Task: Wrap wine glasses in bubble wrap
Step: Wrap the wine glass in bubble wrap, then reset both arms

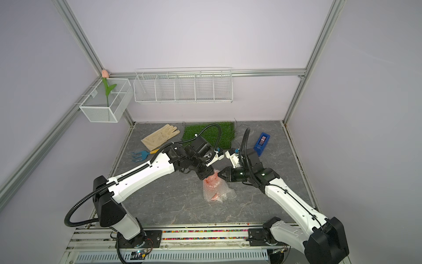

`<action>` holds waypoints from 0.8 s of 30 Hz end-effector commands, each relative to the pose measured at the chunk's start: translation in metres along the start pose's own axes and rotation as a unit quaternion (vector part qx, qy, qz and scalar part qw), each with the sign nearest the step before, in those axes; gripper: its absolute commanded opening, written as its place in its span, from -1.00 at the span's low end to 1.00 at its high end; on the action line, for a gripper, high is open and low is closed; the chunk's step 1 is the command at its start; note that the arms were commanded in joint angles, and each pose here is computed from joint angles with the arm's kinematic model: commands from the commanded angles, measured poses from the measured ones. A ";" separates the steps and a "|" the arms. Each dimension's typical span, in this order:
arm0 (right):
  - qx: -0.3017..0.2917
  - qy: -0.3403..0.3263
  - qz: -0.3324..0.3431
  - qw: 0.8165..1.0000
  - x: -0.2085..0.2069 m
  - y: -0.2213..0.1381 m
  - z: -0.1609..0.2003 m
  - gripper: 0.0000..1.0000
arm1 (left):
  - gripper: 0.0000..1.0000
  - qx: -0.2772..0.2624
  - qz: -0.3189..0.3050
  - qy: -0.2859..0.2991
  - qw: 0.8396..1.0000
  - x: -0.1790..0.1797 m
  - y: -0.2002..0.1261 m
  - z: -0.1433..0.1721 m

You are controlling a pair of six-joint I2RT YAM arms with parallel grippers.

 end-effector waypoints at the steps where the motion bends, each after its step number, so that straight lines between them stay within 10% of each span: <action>1: -0.002 -0.024 0.026 0.999 0.001 -0.007 -0.007 -0.69 | -0.37 -0.057 -0.007 -0.039 0.998 0.015 -0.030 -0.014; 5: -0.039 -0.061 0.086 0.994 -0.002 -0.035 -0.032 -0.48 | -0.09 -0.173 -0.086 -0.111 0.975 0.060 -0.068 -0.030; 11: -0.105 -0.102 0.252 0.957 -0.048 -0.085 -0.063 -0.12 | 0.41 -0.327 -0.232 -0.226 0.888 0.154 -0.124 -0.008; 20: -0.213 -0.091 0.455 0.860 -0.167 -0.133 -0.065 0.76 | 0.99 -0.404 -0.467 -0.340 0.709 0.274 -0.151 0.140; 24: -0.248 -0.070 0.490 0.832 -0.220 -0.138 -0.059 0.99 | 0.99 -0.374 -0.526 -0.381 0.662 0.302 -0.144 0.211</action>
Point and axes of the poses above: each gripper's point midway between its finger pads, its own y axis out along the fingers, its own x axis along the line the jaws close on, z = x × y, the point moved 1 cm from there along -y, back along the fingers, and after that the axes turned 9 degrees about -y, right-handed, at the moved point
